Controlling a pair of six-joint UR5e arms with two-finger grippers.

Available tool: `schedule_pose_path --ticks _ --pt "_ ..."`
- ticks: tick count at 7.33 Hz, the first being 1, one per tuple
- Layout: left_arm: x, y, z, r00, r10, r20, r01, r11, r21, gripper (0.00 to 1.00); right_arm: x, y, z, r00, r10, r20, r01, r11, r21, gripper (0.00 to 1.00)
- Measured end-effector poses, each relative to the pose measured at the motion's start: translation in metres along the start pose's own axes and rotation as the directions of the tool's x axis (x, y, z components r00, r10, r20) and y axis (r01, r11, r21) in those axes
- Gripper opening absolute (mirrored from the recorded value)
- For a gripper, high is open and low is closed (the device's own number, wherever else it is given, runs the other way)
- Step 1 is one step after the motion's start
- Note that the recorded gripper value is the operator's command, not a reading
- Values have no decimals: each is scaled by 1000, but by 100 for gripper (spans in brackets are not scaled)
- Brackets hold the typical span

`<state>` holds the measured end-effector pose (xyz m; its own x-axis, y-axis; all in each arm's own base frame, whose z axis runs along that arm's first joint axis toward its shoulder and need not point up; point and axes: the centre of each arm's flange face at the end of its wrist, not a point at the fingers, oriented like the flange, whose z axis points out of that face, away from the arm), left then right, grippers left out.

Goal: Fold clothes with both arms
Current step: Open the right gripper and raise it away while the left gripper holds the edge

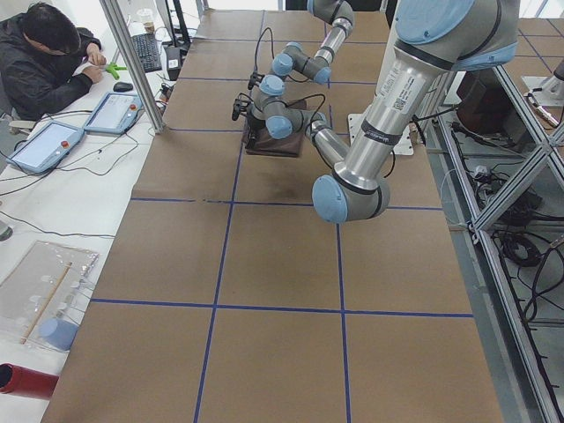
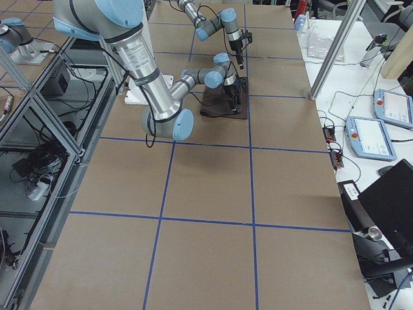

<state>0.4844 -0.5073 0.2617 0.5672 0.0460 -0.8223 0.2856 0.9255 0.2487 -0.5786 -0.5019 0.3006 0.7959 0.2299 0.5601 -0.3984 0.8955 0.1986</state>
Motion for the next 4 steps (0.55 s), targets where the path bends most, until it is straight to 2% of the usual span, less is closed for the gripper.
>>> schedule_pose_path --ticks 1,2,3,4 --pt "0 0 0 1000 -1 0 1 1000 0 100 18 -37 15 999 28 -40 -27 999 18 100" --pt "0 2 2 1000 -2 1 2 1000 -3 100 37 -78 16 997 64 -50 -63 998 8 100" --pt "1 3 4 1000 -3 4 3 1000 -6 100 50 -117 3 996 84 -20 -84 996 -40 100" --pt "3 4 8 1000 -5 11 6 1000 -12 100 57 -142 -21 996 81 38 -78 993 -84 100"
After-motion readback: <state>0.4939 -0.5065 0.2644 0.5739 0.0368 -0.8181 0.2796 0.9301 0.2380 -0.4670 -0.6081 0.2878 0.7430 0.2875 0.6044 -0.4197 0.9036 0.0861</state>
